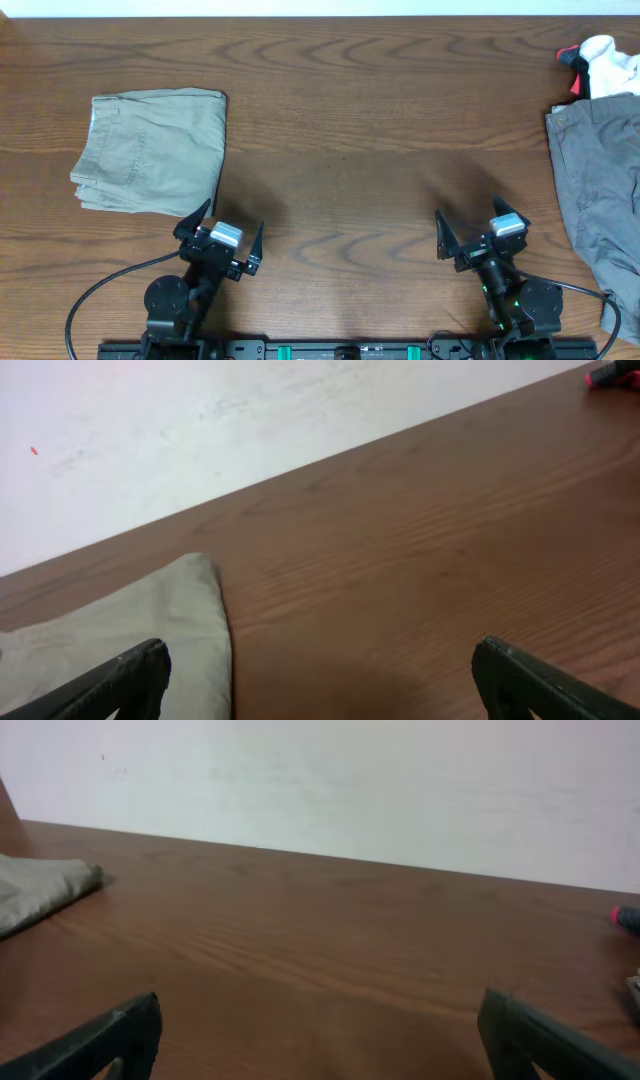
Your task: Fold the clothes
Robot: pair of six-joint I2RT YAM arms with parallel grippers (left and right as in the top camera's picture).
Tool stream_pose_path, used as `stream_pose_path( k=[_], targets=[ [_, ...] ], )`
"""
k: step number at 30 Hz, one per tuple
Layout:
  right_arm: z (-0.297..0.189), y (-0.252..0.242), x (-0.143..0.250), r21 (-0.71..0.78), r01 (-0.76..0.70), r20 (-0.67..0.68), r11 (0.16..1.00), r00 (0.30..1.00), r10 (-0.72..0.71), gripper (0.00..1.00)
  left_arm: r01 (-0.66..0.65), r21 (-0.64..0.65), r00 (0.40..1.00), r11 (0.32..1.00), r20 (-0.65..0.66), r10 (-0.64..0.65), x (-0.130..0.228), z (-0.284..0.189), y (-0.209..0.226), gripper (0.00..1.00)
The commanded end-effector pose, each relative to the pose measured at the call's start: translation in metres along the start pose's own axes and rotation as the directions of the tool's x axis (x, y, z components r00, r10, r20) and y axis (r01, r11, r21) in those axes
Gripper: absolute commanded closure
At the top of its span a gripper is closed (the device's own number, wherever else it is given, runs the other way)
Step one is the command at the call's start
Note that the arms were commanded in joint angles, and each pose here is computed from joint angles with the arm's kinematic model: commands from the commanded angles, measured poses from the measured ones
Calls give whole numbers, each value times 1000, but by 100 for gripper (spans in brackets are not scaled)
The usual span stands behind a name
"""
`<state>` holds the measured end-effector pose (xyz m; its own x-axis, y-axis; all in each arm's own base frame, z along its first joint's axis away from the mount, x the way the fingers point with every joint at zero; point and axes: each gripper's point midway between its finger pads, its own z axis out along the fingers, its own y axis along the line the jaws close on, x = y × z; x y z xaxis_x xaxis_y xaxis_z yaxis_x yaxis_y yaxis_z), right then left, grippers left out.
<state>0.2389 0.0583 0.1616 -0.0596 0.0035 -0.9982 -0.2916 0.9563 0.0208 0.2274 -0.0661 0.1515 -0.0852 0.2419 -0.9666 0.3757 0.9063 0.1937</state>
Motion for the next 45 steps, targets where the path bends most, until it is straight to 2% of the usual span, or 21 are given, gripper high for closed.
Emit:
stream_pose_path(
  k=[1, 30, 34, 39, 42, 45],
  targets=[
    [0, -1, 2, 4, 10, -5, 1000, 1000, -10, 1, 23, 22, 1000, 999, -21, -22, 11, 2, -5, 2],
    [0, 0, 1, 0, 8, -4, 1000, 1000, -8, 1, 19, 20, 1000, 1000, -7, -19, 8, 2, -5, 2],
    [-1, 22, -1, -129, 5, 6, 992, 1000, -5, 1, 20, 21, 1000, 1000, -8, -20, 8, 2, -5, 2],
    [-4, 38, -5, -223, -3, 20, 975, 1000, 7, 1, 187, 19, 982, 982, -22, -187, 11, 2, -5, 2],
    [-6, 40, -23, -241, -114, 64, 964, 989, 133, 1, 294, 18, 956, 956, -4, -294, 5, 2, -4, 2],
    [-10, 46, -41, -296, -169, 107, 940, 972, 208, 1, 367, 24, 929, 930, 42, -367, -18, -4, 0, 2]
  ],
)
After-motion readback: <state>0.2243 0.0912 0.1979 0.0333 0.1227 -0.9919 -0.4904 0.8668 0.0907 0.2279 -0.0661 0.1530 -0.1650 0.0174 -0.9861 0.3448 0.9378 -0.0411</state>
